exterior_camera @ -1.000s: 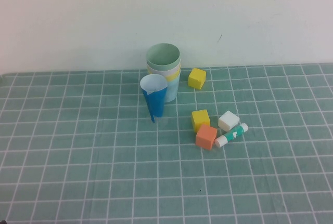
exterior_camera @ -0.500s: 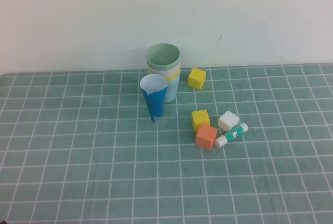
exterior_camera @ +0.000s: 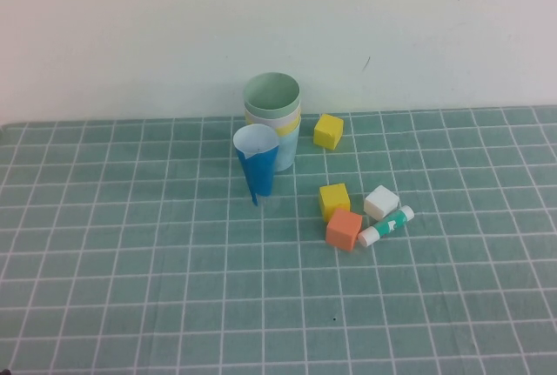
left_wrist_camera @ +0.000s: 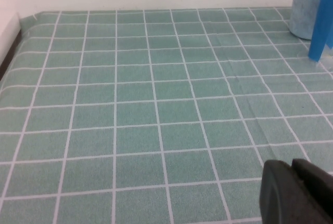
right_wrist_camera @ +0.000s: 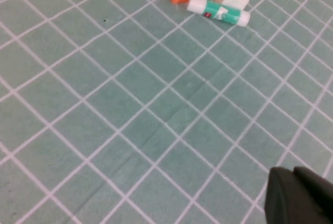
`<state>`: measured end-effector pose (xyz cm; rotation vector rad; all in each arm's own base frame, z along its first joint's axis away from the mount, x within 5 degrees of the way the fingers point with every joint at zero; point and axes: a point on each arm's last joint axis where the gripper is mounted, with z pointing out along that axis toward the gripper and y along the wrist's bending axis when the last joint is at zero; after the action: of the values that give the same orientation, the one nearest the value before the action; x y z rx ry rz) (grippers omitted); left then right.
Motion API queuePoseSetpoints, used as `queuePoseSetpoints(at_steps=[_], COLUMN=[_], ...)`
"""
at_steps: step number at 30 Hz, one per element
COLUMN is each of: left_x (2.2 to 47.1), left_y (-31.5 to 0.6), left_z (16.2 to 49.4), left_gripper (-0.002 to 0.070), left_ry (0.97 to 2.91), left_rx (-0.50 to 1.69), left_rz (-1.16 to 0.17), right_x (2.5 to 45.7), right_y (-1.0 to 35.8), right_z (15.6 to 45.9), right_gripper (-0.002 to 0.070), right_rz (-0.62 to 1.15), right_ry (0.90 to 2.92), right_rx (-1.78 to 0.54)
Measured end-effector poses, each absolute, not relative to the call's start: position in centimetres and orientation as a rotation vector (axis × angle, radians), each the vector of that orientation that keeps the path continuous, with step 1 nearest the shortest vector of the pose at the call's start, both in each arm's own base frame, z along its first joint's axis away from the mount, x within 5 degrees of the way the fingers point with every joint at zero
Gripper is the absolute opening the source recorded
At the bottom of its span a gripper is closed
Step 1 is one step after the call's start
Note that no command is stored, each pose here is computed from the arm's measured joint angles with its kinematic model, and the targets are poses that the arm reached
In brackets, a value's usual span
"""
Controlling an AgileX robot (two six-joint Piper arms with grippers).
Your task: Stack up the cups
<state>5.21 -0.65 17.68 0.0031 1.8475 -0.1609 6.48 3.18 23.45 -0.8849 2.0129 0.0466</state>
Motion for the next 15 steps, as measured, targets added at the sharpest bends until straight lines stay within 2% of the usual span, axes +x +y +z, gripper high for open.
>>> queuePoseSetpoints(at_steps=[3, 15], left_x=[5.2, 5.2], left_y=[-0.6, -0.6], left_z=[17.7, 17.7], left_gripper=[-0.0001, -0.0001], left_ry=[1.849, 1.849], left_rx=[0.003, 0.003], left_rz=[-0.161, -0.161], right_x=[6.1, 4.2], right_y=[2.6, -0.1], right_z=[23.3, 21.3], right_gripper=[-0.0001, -0.0001], right_rz=[0.024, -0.217], right_ry=[1.994, 1.913], right_rx=[-0.803, -0.23])
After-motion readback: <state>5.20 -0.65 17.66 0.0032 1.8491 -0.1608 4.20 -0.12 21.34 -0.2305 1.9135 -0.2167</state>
